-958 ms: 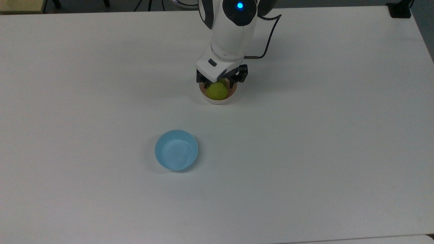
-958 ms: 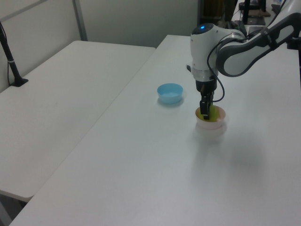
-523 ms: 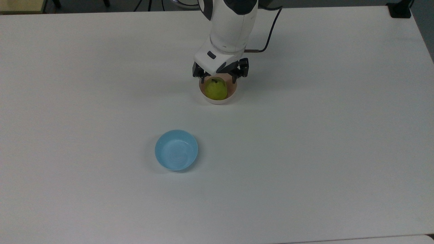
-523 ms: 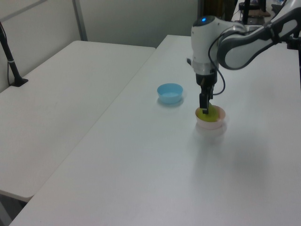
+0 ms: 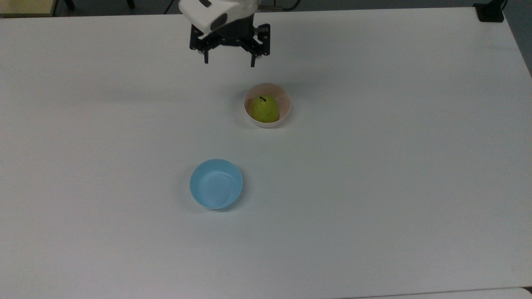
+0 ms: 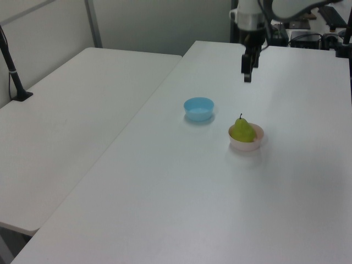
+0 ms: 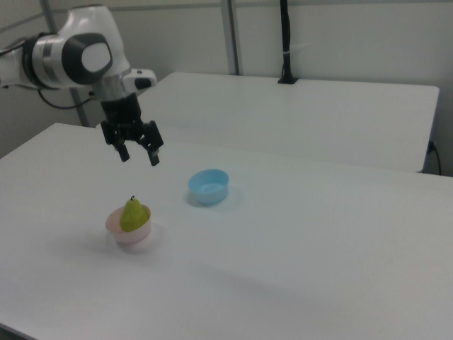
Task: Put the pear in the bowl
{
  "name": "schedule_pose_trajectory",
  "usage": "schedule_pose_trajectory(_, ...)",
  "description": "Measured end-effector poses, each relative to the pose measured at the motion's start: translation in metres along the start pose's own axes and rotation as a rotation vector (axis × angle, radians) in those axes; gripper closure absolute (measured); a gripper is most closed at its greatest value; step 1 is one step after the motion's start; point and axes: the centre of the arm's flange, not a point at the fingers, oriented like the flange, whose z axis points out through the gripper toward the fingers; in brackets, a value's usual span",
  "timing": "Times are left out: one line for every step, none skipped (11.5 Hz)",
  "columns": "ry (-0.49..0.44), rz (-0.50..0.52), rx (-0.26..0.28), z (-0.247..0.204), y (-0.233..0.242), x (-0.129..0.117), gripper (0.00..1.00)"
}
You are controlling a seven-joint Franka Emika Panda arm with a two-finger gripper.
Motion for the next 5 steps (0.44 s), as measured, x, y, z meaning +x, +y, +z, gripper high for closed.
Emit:
schedule_pose_trajectory(-0.001,0.029,0.0,-0.018,0.018,-0.002,0.0)
schedule_pose_trajectory(-0.006,0.051,0.0,-0.033,0.031,-0.005,0.0)
schedule_pose_trajectory(0.002,0.065,0.004,-0.046,0.041,-0.007,0.0)
schedule_pose_trajectory(0.016,0.074,0.007,-0.056,0.046,-0.008,0.0)
schedule_pose_trajectory(0.023,0.08,0.01,-0.061,0.049,-0.008,0.0)
